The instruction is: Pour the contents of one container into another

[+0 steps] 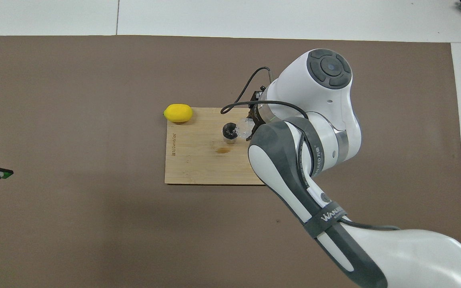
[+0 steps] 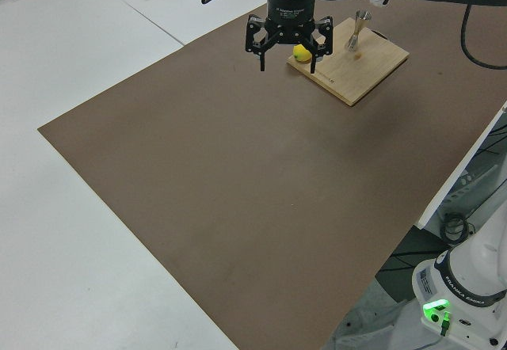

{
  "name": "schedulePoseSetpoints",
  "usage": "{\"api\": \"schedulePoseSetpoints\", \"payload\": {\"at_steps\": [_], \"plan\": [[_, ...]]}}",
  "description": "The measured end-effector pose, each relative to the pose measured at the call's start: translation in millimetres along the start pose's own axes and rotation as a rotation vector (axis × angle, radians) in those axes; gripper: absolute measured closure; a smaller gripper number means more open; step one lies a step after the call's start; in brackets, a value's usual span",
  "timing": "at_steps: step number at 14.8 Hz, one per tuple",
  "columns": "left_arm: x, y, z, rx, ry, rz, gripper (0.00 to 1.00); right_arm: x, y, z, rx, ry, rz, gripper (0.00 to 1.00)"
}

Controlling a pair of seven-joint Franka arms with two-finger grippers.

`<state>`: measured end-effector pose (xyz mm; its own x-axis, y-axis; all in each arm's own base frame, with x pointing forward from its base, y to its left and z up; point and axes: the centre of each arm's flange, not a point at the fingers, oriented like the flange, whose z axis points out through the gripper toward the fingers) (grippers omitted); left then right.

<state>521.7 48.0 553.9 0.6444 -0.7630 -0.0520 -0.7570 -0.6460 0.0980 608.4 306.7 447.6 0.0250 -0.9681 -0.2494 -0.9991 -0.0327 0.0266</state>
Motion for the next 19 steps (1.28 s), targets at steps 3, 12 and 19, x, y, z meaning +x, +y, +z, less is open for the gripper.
{"api": "schedulePoseSetpoints", "payload": {"at_steps": [3,12,19], "plan": [[13.6,14.2,-0.7,0.018,-0.024,-0.247,0.0,-1.8,-2.9,-0.5,0.011,0.015,0.012,0.49],[21.5,43.2,-32.2,0.067,0.043,-0.671,0.0,-15.9,0.8,9.7,0.017,0.062,-0.026,0.49],[19.1,37.5,-33.8,0.077,0.066,-0.697,0.0,-14.6,0.2,10.1,0.021,0.075,-0.031,0.49]]}}
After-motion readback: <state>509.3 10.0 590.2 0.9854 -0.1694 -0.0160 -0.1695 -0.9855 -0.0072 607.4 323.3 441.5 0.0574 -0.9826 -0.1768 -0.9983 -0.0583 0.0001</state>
